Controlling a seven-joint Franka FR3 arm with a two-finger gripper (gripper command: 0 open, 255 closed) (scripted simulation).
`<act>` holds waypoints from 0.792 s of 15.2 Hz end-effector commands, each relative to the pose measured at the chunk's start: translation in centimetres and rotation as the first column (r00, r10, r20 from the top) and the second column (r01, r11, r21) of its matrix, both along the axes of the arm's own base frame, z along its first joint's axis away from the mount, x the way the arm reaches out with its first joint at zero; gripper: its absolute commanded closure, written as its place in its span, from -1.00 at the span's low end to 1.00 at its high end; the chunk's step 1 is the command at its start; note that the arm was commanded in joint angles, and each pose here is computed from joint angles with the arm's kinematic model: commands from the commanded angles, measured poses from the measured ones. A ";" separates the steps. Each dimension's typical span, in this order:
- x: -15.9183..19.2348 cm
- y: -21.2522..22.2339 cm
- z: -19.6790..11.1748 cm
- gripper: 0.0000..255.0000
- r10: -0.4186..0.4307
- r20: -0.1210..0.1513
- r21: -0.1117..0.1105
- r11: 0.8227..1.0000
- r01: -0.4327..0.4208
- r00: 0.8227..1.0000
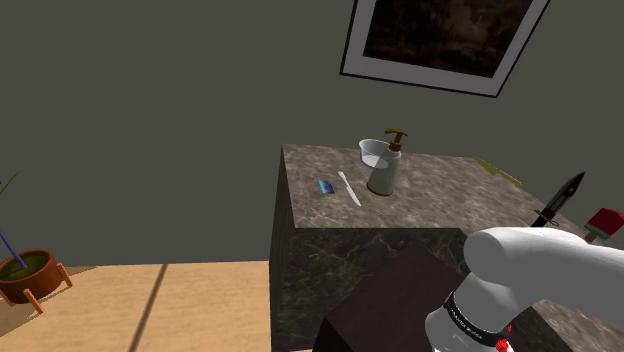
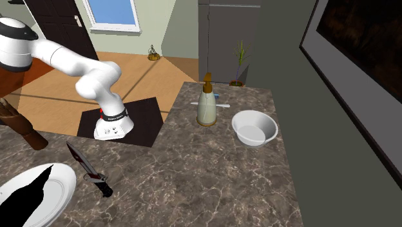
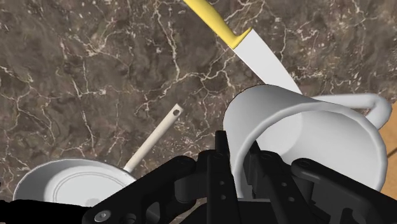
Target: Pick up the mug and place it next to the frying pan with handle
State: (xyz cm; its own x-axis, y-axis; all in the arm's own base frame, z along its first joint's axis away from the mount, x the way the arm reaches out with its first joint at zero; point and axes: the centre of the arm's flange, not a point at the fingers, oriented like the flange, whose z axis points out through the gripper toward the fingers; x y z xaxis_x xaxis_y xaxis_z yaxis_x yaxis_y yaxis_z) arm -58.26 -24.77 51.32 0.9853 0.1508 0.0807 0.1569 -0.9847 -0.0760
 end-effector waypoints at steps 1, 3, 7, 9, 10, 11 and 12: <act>-0.2 -0.1 -1.1 1.00 0.001 -0.001 0.000 1.000 -0.001 1.000; -0.2 -0.1 -2.1 1.00 0.001 -0.001 0.000 1.000 -0.001 1.000; -0.2 -0.1 -4.3 1.00 0.001 -0.001 0.000 1.000 -0.001 1.000; -0.2 -0.1 -5.3 1.00 0.001 -0.001 0.000 1.000 -0.001 1.000; -0.2 -0.1 -5.8 1.00 0.001 -0.001 0.000 1.000 -0.001 1.000; -0.2 -0.1 -6.4 1.00 0.001 -0.001 0.000 1.000 -0.001 1.000; -0.2 -0.1 -6.9 1.00 0.001 -0.001 0.000 1.000 -0.001 1.000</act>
State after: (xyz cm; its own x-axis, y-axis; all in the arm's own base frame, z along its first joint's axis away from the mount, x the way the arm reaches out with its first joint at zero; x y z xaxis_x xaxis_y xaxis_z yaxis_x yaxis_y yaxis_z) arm -58.47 -24.85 44.99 0.9852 0.1512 0.0806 0.1574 -0.9846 -0.0765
